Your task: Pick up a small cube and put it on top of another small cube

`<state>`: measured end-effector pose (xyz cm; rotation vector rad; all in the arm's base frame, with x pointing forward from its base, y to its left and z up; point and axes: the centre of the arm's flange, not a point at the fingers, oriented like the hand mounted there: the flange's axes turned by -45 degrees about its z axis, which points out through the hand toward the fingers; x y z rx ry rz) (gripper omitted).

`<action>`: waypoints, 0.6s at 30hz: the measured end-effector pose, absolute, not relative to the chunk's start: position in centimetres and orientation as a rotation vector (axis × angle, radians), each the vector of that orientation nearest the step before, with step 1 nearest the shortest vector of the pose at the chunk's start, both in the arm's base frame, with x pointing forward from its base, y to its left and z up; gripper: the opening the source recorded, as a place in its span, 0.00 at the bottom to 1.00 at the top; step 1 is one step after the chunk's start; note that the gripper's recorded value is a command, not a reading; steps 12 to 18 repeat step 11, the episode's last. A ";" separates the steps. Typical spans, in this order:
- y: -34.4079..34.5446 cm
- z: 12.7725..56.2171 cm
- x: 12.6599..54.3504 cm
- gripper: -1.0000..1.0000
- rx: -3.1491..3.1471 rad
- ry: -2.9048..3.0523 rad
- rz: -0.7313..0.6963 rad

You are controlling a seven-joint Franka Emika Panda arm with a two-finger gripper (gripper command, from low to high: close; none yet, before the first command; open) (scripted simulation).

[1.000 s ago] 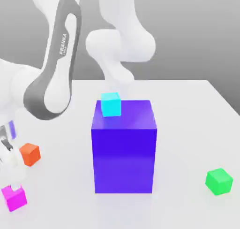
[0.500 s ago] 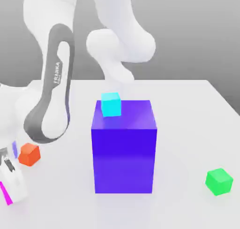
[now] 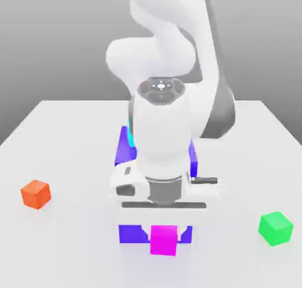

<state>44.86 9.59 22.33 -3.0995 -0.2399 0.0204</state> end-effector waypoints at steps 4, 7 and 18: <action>20.6 22.5 40.1 0.00 -3.033 -0.753 0.011; 27.3 19.2 36.8 0.00 -2.950 -1.077 0.002; 28.1 18.3 36.3 1.00 -2.936 -1.118 0.001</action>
